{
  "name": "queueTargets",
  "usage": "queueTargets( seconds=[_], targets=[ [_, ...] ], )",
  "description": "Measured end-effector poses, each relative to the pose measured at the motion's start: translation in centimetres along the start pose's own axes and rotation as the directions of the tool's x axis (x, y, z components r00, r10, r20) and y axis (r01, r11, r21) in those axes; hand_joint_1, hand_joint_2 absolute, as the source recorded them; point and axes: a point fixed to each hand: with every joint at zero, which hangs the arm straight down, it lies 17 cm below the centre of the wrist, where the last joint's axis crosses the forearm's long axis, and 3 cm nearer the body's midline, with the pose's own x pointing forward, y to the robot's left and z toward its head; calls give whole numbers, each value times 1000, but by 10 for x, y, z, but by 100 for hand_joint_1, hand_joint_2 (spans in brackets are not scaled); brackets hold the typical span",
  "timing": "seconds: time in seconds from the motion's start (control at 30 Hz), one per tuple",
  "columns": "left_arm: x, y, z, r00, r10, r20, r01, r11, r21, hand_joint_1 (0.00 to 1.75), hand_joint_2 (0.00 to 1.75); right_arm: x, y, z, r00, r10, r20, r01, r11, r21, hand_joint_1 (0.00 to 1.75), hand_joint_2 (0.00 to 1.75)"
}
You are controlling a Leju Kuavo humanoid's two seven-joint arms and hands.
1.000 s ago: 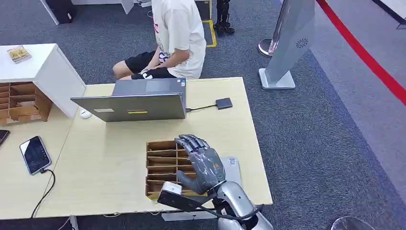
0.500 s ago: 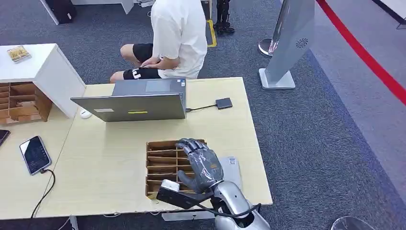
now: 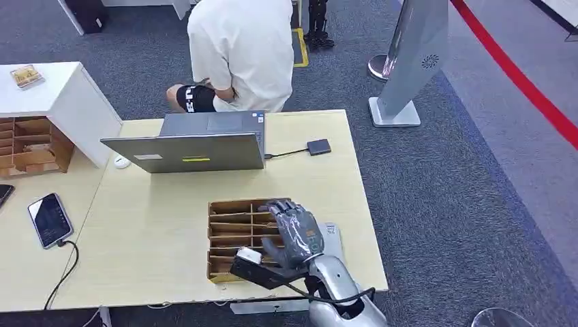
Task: Pass the card to the sensor for recognition and then transmit it.
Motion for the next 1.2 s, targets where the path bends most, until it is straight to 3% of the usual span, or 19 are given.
queueTargets(
  seconds=[0.17,0.4,0.63,0.87,1.0,1.2],
  targets=[
    [0,0,0,1000,0,0,0,1000,0,0,0,-5,2,0,1000,4,-11,-4,1000,5,72,175],
    [0,0,0,1000,0,-1,0,1000,1,0,0,-17,-5,-1,999,17,-39,-18,1000,-17,70,175],
    [0,0,0,1000,0,-1,0,1000,1,0,0,-29,-9,0,997,19,-71,-21,999,-27,84,175],
    [0,0,0,1000,0,2,0,1000,1,0,0,-36,-8,3,996,19,-91,-22,999,-26,84,175],
    [1,0,0,1000,0,3,0,1000,1,0,0,-37,-8,4,995,18,-96,-20,999,-27,105,175],
    [1,0,0,1000,0,7,0,1000,0,0,0,-40,-8,5,995,18,-102,-21,999,-27,93,175]
  ],
)
